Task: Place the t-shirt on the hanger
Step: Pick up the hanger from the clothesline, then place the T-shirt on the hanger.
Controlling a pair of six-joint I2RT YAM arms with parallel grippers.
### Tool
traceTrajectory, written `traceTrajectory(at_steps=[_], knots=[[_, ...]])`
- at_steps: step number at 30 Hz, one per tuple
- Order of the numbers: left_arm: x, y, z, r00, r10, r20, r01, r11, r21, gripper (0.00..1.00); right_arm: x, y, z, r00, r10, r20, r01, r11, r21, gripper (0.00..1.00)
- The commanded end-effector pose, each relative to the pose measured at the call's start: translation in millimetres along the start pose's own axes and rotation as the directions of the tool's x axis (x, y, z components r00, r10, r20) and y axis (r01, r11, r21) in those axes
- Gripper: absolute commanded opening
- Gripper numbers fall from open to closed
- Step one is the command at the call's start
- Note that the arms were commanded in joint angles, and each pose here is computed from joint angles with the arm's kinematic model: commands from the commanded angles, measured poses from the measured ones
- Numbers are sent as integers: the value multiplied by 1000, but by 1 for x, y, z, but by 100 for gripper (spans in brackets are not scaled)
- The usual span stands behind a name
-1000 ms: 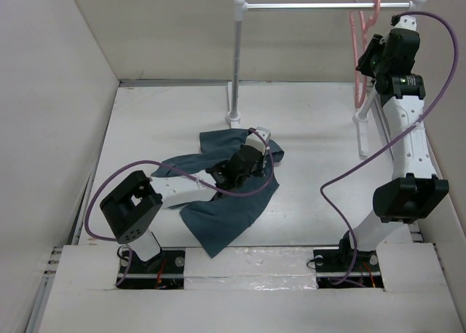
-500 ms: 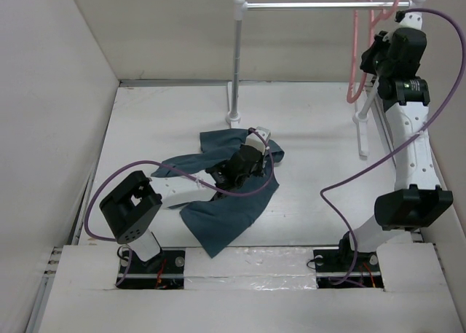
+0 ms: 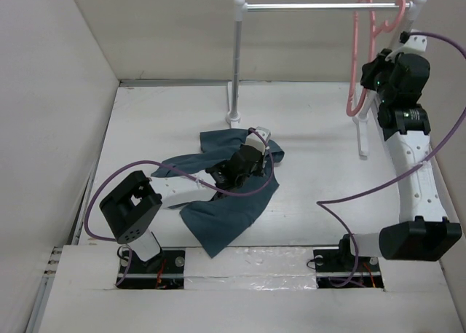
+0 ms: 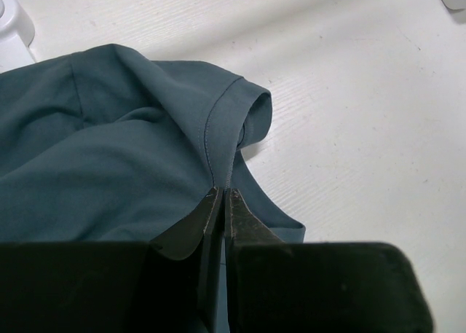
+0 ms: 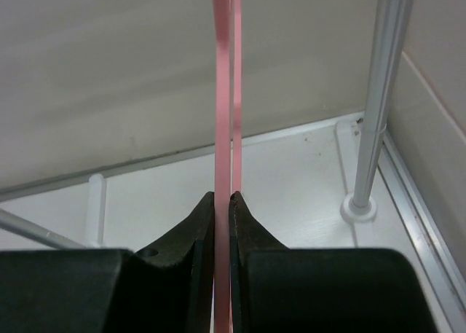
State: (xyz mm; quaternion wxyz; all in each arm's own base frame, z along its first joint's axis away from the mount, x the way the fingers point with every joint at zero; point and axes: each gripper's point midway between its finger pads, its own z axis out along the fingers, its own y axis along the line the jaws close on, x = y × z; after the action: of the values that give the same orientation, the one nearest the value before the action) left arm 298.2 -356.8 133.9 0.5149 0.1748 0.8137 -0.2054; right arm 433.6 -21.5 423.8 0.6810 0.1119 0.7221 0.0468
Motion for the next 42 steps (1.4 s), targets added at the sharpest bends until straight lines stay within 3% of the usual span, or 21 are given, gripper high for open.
traceTrajectory(at_steps=[1, 9, 15, 24, 33, 42], knots=[[-29, -6, -12, 996, -36, 87, 33, 999, 36, 0, -3, 28, -20, 997, 43, 67, -35, 993, -111, 0], [-32, -3, -11, 994, -36, 100, 34, 999, 18, 0, 50, 75, -81, 997, 78, 10, -72, 957, -283, 0], [-46, 36, 5, 987, -115, 110, 118, 993, -17, 0, 133, 100, -152, 982, 59, -180, -129, 904, -408, 0], [-83, 80, 22, 963, -222, 155, 229, 973, -23, 0, 196, 93, -247, 904, 50, -424, -257, 856, -449, 0], [-108, 79, 27, 955, -233, 183, 240, 971, -18, 0, 226, 105, -288, 818, -12, -575, -333, 805, -491, 0], [-121, 75, 10, 946, -248, 208, 251, 968, 13, 0, 228, 101, -275, 834, 21, -551, -313, 841, -441, 0]])
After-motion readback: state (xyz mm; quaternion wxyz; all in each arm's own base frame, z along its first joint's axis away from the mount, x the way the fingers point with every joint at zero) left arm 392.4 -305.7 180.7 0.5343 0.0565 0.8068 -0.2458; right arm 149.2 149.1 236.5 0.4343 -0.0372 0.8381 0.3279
